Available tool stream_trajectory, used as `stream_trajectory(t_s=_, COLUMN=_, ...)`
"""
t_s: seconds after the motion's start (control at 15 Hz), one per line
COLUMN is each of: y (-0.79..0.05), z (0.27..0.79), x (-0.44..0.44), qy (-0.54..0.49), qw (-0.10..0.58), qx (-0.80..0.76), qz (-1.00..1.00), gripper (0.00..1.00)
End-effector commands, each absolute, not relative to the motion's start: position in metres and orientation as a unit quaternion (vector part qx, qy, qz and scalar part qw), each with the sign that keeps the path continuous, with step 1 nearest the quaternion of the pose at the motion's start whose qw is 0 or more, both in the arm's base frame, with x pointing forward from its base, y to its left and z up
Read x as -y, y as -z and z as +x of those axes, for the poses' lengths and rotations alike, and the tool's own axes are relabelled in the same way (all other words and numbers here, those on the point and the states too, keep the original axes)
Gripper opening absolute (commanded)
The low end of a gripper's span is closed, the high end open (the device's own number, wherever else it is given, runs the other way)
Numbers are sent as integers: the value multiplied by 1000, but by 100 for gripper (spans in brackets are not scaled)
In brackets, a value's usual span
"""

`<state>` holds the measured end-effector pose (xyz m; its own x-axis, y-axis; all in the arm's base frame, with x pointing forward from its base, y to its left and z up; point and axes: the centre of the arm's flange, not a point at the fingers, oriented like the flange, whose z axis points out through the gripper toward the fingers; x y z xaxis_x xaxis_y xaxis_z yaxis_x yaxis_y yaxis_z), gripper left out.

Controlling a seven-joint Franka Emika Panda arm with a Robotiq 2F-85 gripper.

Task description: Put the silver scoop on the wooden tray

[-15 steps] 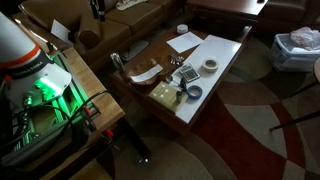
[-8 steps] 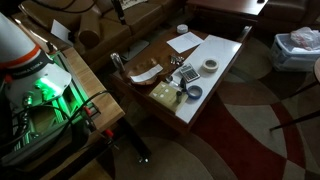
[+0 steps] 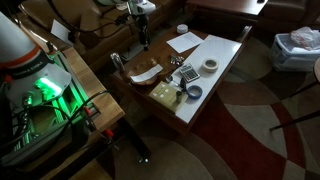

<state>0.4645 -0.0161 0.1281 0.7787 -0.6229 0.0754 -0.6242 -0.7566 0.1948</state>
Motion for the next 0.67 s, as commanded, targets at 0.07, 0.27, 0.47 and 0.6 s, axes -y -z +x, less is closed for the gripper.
stream_trajectory(t_s=0.07, y=-112, z=469, x=18, qy=6, qw=109, qx=341, qz=934, gripper=100)
stream_trajectory(t_s=0.27, y=-111, z=472, x=14, qy=5, qw=108, qx=344, qz=933, gripper=100)
stream_trajectory(t_s=0.47, y=-86, z=507, x=27, qy=7, qw=38, qx=396, qz=918, gripper=100)
stream_trajectory(t_s=0.6, y=-68, z=537, x=30, qy=26, qw=7, qx=417, qz=909, gripper=100)
